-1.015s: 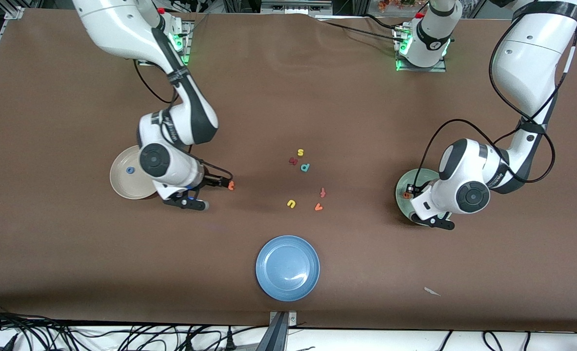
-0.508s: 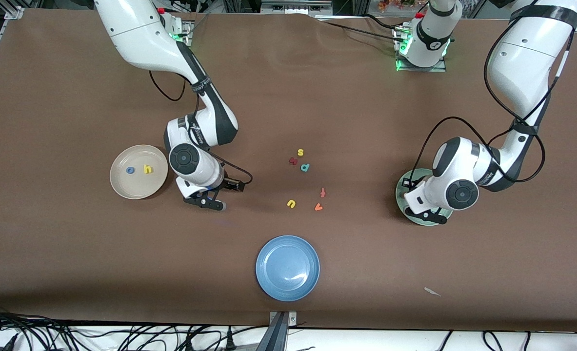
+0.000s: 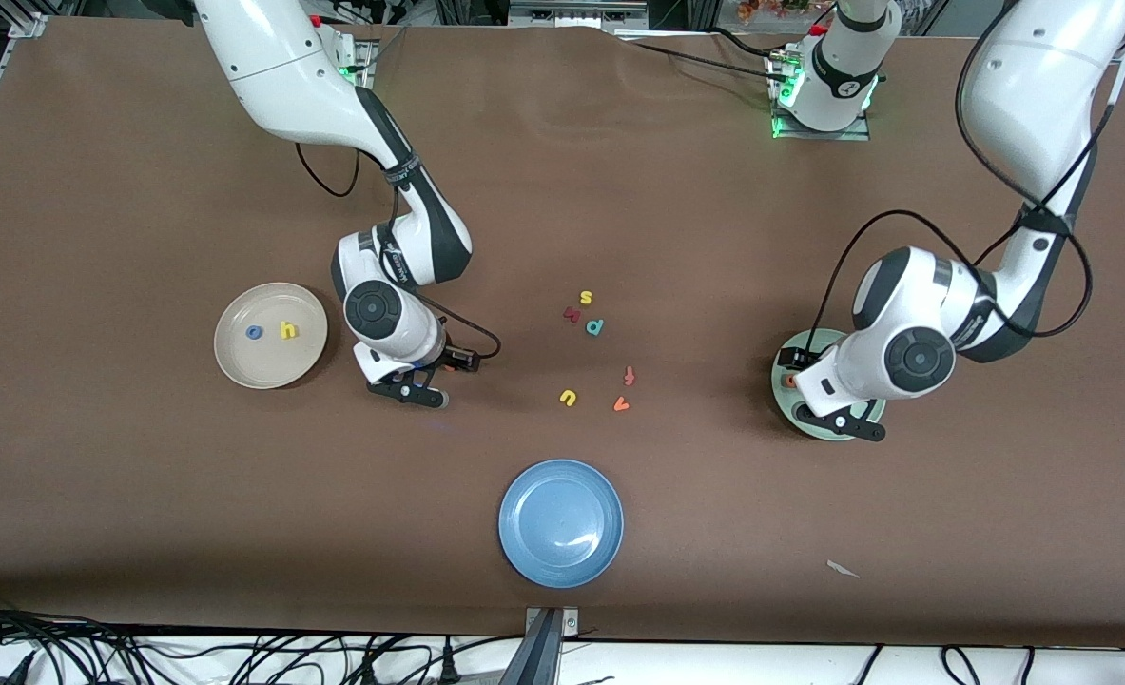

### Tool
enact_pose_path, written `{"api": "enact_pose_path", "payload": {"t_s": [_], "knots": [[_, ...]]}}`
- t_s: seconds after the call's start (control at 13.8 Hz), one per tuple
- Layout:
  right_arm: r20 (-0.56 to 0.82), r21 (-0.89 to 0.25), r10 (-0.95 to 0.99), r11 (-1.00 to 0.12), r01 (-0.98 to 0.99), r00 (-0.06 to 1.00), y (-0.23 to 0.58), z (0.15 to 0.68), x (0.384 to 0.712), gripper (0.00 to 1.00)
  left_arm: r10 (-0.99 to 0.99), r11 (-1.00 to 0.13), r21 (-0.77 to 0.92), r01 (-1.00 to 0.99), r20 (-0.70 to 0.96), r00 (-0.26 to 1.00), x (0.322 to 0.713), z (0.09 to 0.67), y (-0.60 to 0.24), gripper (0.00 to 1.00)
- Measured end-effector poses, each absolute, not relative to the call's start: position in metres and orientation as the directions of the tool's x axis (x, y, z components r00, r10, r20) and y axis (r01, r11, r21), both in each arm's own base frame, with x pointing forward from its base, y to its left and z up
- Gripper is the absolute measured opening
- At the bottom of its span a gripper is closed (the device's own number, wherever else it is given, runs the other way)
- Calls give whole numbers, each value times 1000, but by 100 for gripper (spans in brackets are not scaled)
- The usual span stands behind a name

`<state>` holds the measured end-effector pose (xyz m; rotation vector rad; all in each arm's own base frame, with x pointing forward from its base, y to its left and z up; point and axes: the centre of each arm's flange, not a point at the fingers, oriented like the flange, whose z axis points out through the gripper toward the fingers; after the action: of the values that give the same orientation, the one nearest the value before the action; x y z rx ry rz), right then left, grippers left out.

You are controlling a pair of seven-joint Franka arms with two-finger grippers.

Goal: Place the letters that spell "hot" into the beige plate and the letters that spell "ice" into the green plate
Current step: 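Grasp the orange 3 with the right gripper while the left gripper withdraws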

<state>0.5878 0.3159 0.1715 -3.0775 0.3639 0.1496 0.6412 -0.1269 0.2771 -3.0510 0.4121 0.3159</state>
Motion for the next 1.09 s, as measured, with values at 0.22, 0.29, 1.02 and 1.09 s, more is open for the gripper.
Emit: {"api": "enact_pose_path", "payload": {"t_s": [0.22, 0.29, 1.02, 1.09], "knots": [[-95, -33, -232, -971, -236, 968, 317, 176, 589, 38, -272, -958, -42, -284, -179, 945, 644, 340, -142, 100], [-96, -33, -232, -971, -236, 968, 317, 176, 589, 38, -275, -957, -47, -288, -183, 944, 644, 361, -146, 100], [-138, 30, -259, -966, -257, 956, 273, 231, 612, 18, -190, -980, -43, -193, -66, 980, 632, 534, -121, 100], [-154, 43, -246, -969, -242, 957, 254, 255, 618, 18, -150, -989, -1, -150, -50, 987, 631, 548, -105, 100]]}}
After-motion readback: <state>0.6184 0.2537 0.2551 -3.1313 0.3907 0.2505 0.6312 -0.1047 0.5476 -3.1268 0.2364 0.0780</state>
